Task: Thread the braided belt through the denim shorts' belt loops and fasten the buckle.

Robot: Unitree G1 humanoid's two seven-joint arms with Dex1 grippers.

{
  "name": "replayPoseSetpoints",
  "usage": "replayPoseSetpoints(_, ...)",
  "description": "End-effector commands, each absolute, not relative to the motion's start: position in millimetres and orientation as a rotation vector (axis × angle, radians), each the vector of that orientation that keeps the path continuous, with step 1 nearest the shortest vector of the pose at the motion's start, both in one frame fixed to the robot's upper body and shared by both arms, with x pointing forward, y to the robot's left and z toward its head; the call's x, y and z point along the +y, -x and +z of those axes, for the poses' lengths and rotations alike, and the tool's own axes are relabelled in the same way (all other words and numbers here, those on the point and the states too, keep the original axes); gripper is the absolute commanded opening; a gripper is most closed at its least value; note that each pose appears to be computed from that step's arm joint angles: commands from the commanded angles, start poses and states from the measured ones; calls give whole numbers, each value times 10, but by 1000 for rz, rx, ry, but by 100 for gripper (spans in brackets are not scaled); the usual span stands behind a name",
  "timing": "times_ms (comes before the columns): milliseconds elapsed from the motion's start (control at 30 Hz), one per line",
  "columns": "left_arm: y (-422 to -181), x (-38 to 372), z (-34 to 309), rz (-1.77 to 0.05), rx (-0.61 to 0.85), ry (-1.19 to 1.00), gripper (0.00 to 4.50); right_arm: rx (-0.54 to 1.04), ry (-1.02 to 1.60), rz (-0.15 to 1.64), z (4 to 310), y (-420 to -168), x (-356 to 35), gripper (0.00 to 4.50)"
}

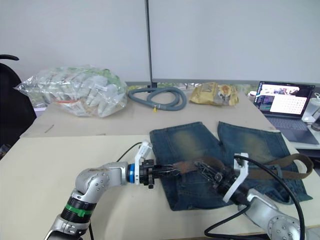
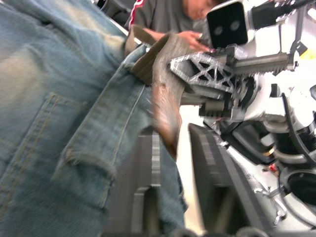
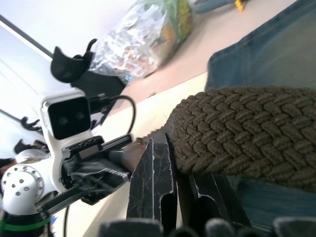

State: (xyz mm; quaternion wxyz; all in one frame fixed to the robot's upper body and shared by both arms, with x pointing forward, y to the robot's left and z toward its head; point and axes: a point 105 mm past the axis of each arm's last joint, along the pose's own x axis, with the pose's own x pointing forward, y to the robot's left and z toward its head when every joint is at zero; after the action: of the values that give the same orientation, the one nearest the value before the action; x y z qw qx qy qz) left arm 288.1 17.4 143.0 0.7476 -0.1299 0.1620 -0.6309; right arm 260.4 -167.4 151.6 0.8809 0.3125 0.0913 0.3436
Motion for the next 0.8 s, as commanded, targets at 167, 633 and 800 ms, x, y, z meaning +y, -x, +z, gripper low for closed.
replayPoseSetpoints(167, -2887, 363, 1352, -1401, 152, -107, 380, 243, -608, 589, 1435, -2612, -1931, 0)
replayPoseSetpoints(633, -2886, 432, 1332, -1466, 50, -336, 445, 399, -629, 490, 1064, -2763, -1840, 0)
replayPoseSetpoints(800, -2898, 449, 1292, -1455, 64, -347, 445, 421, -630, 544, 1050, -2768, -1655, 0)
